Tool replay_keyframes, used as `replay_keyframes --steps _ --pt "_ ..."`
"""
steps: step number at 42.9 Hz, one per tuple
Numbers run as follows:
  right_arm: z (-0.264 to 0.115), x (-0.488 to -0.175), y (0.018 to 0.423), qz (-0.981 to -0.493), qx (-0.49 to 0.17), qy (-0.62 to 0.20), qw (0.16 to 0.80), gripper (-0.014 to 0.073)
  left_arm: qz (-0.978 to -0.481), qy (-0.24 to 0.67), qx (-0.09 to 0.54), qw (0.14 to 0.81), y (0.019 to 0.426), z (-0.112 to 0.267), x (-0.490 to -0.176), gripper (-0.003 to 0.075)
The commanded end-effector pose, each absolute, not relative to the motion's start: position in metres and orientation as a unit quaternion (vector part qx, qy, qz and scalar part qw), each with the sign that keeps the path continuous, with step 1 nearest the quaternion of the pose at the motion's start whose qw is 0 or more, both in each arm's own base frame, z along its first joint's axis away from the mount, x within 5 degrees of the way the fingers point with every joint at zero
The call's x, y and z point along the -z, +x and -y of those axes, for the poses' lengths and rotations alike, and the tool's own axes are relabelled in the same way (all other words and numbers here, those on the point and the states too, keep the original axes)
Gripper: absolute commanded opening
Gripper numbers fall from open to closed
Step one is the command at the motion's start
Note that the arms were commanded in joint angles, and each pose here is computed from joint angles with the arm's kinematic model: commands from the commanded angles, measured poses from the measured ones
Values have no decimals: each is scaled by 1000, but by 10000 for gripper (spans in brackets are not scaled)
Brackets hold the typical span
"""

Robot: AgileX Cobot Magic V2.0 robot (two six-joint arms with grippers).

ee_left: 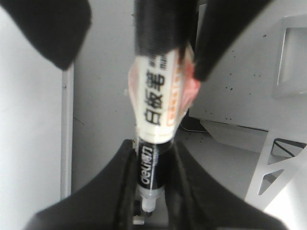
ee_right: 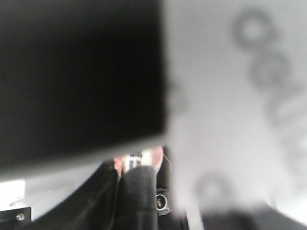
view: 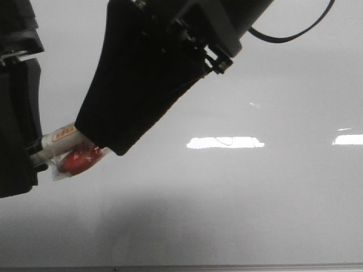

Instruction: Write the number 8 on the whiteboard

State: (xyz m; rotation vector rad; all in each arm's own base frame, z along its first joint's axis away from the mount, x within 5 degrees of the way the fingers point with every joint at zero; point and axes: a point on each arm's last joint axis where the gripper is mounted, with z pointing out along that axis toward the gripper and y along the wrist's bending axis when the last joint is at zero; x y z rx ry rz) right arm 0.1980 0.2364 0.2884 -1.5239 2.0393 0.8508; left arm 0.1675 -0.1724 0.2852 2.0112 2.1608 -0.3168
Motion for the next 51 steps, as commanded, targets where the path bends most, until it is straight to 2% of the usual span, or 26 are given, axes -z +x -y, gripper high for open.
replay_keyframes --steps 1,7,10,13,15,23,27,35,39,42,45,49,51 --pt "-240 -307 197 -729 -335 -540 257 317 -719 674 120 121 164 175 -302 18" --pt "-240 -306 195 -728 -340 -543 246 216 -719 673 120 127 165 176 -302 18" --pt "-240 -306 194 -727 -343 -546 238 122 -720 669 120 137 166 177 -303 26" --pt "-239 -305 193 -725 -345 -548 233 -1 -721 667 119 145 167 177 -303 66" --pt "-239 -305 193 -725 -345 -549 231 -76 -723 663 119 150 167 178 -304 128" --pt "-239 -307 196 -728 -338 -541 251 -57 -743 635 123 169 170 180 -306 485" --pt "-233 -312 201 -732 -330 -531 272 -57 -755 621 127 169 170 180 -306 564" --pt "-199 -319 210 -755 -314 -495 295 -58 -779 586 134 179 171 171 -312 564" --pt "-175 -317 209 -771 -303 -476 296 -58 -791 557 153 205 170 160 -321 563" --pt "-159 -315 206 -783 -294 -458 303 -58 -800 529 161 232 169 148 -328 531" --pt "-145 -313 204 -793 -282 -436 319 -58 -809 498 160 269 166 133 -331 447" --pt "-132 -312 203 -803 -266 -410 341 -58 -818 451 156 320 157 111 -331 269" --pt "-129 -312 203 -806 -262 -403 346 -58 -822 417 156 355 148 98 -328 147"
